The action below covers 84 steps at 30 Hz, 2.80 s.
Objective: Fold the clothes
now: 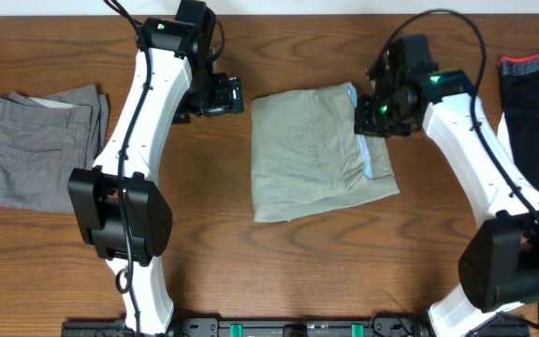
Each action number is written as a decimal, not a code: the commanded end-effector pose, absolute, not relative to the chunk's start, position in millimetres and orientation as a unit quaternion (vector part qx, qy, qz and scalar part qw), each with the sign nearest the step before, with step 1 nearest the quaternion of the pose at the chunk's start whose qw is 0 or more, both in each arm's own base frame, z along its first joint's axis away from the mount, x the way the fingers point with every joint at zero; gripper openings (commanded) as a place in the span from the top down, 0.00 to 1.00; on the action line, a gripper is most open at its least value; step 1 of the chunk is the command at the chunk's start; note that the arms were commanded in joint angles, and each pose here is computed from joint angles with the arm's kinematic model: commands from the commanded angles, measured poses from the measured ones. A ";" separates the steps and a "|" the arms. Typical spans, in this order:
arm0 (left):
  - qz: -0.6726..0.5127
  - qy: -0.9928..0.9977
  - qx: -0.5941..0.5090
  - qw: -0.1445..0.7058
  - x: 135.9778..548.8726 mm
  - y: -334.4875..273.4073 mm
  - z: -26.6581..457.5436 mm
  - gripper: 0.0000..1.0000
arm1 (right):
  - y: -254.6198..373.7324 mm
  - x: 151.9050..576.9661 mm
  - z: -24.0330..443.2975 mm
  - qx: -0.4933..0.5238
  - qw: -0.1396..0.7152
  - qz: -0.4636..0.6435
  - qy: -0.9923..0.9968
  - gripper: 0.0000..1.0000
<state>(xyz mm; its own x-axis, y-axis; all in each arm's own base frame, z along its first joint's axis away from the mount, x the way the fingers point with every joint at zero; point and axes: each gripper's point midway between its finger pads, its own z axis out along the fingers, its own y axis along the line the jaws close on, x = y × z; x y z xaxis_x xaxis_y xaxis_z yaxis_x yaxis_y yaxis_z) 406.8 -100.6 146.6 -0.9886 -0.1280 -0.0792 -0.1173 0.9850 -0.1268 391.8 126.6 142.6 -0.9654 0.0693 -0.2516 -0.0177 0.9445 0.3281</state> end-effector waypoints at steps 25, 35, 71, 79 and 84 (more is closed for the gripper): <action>-0.048 0.994 -0.063 0.070 411.1 -92.8 162.5 0.02 | 75.5 421.2 197.7 0.017 0.227 0.002 0.974 0.99; -0.048 0.994 -0.063 0.070 410.7 -92.7 162.4 0.02 | 72.0 425.0 202.3 0.014 0.247 -0.047 0.968 0.99; -0.047 0.995 -0.063 0.066 409.0 -92.3 162.1 0.02 | -157.6 458.2 124.6 0.214 0.211 -0.236 0.924 0.10; -0.047 0.995 -0.063 0.066 409.1 -92.7 162.2 0.02 | -128.6 457.9 143.7 0.185 0.210 -0.188 0.942 0.12; -0.133 0.990 -0.013 0.041 400.4 -124.7 159.5 0.02 | -93.0 456.4 147.2 0.152 0.203 -0.100 0.962 0.09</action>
<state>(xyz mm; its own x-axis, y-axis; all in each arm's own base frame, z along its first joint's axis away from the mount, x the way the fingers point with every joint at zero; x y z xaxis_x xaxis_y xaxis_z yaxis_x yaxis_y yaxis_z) 406.1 -101.9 146.6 -0.9899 -0.1201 -0.0757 -0.1093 0.9850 -0.1334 446.2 -116.1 122.5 -0.8851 0.2711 -0.3783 0.3795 0.8910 -0.2493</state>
